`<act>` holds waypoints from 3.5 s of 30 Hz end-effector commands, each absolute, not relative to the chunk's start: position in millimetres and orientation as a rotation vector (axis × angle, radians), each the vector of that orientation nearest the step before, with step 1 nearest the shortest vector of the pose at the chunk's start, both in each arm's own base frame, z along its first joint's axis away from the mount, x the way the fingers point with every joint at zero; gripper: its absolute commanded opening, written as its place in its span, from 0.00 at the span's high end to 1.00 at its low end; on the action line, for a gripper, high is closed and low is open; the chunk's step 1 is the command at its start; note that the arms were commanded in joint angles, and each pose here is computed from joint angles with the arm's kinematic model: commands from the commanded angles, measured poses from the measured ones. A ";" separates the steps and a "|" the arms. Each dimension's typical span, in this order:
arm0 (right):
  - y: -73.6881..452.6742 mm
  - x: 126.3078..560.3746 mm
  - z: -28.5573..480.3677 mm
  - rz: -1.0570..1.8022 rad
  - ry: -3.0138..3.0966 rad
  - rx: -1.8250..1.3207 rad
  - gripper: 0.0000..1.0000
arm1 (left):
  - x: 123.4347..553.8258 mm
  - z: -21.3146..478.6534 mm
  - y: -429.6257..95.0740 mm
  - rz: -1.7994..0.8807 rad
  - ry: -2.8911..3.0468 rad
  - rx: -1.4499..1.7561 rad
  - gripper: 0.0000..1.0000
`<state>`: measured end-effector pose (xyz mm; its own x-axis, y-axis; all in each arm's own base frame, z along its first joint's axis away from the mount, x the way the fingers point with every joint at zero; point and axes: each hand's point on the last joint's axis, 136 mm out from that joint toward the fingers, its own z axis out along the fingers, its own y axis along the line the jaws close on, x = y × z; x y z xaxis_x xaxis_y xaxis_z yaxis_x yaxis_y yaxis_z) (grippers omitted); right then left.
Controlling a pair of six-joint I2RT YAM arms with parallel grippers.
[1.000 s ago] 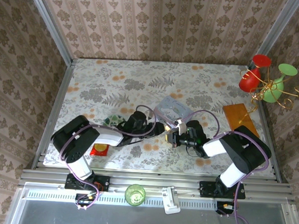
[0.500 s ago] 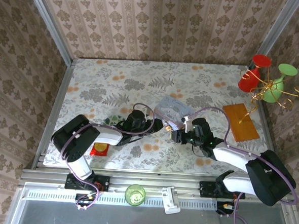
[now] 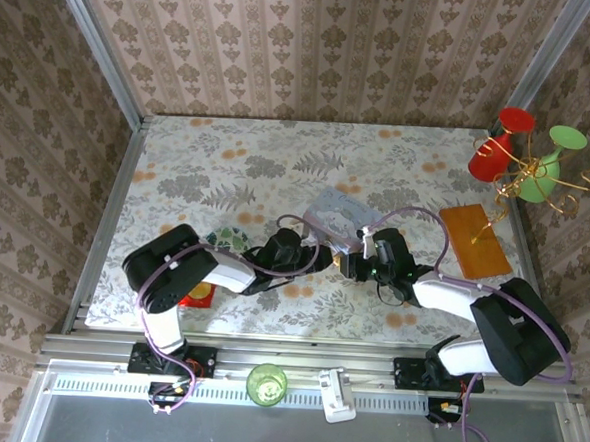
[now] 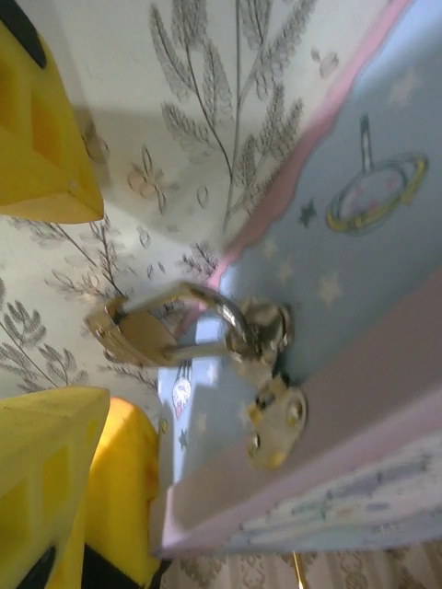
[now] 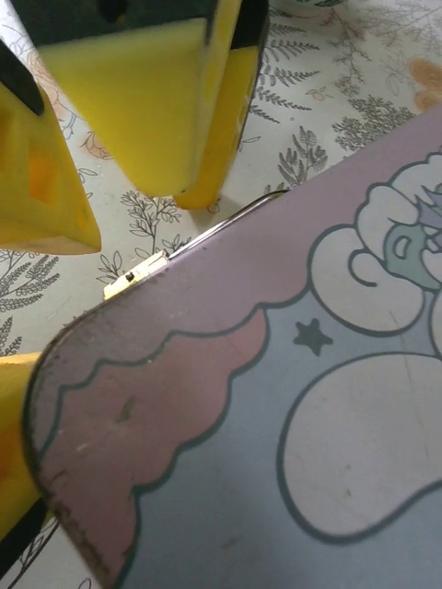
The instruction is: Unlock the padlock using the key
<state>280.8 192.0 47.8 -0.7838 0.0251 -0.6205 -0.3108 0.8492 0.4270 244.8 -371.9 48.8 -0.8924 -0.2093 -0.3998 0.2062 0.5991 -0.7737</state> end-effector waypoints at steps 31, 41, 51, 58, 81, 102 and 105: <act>189.1 275.7 8.4 0.950 2.454 0.074 0.92 | 228.3 -22.8 -422.1 -1.214 2.507 -0.177 0.59; 215.9 262.9 24.7 1.184 2.415 -0.014 0.91 | 230.4 -24.8 -419.8 -1.200 2.505 -0.175 0.58; 220.7 235.9 36.4 1.190 2.468 -0.085 0.88 | 235.7 -32.3 -399.5 -1.155 2.506 -0.203 0.82; 190.5 246.8 50.8 0.958 2.472 -0.054 0.83 | 237.9 -20.9 -398.7 -1.142 2.495 -0.131 0.84; 151.8 310.2 26.4 0.549 2.418 0.097 0.85 | 244.2 15.7 -408.8 -1.442 2.410 -0.213 0.98; 199.5 285.8 -4.2 0.835 2.443 -0.021 0.90 | 239.0 8.8 -421.4 -1.448 2.430 -0.177 0.75; 206.6 281.9 -2.7 0.897 2.424 -0.039 0.91 | 239.8 8.7 -427.5 -1.419 2.446 -0.133 0.72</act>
